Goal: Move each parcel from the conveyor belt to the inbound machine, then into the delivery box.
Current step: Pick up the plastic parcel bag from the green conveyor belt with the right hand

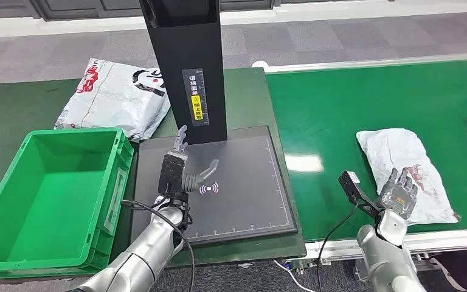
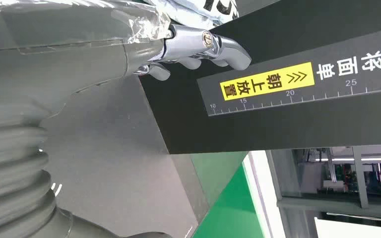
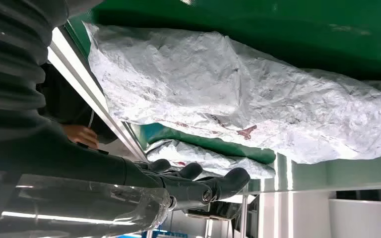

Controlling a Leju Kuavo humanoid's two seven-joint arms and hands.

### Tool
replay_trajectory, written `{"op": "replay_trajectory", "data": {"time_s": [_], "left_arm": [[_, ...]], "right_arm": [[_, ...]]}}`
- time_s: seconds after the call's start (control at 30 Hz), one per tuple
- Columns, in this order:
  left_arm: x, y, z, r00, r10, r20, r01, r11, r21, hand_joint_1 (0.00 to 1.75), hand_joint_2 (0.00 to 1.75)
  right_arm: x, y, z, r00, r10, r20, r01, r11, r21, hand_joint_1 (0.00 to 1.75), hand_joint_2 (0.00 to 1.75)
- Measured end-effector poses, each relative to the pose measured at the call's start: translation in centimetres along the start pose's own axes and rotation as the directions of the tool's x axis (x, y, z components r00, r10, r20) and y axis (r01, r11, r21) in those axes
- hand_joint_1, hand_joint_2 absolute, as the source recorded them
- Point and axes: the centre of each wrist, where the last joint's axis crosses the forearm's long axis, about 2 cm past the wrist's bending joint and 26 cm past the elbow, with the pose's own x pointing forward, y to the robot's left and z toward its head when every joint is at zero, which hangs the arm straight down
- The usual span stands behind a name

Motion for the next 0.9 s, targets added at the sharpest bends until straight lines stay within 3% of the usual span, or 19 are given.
{"op": "replay_trajectory", "data": {"time_s": [0.6, 0.87, 0.9], "left_arm": [[-0.05, 0.35, -0.06, 1.000, -0.001, -0.001, 0.001, 1.000, 0.020, 0.00, 1.75], [-0.02, 0.52, -0.15, 1.000, 0.009, -0.001, -0.009, 0.999, 0.032, 0.00, 1.75], [-0.02, 0.54, -0.16, 1.000, 0.010, -0.001, -0.010, 0.999, 0.032, 0.00, 1.75]], "right_arm": [[-0.89, 0.49, 0.25, 0.996, 0.031, -0.086, -0.028, 0.999, 0.038, 0.00, 1.75], [-0.82, 0.68, -0.04, 0.991, 0.015, -0.133, 0.008, 0.985, 0.171, 0.00, 1.75], [-0.76, 0.63, -0.16, 0.991, 0.015, -0.136, 0.011, 0.982, 0.187, 0.10, 1.75]]}}
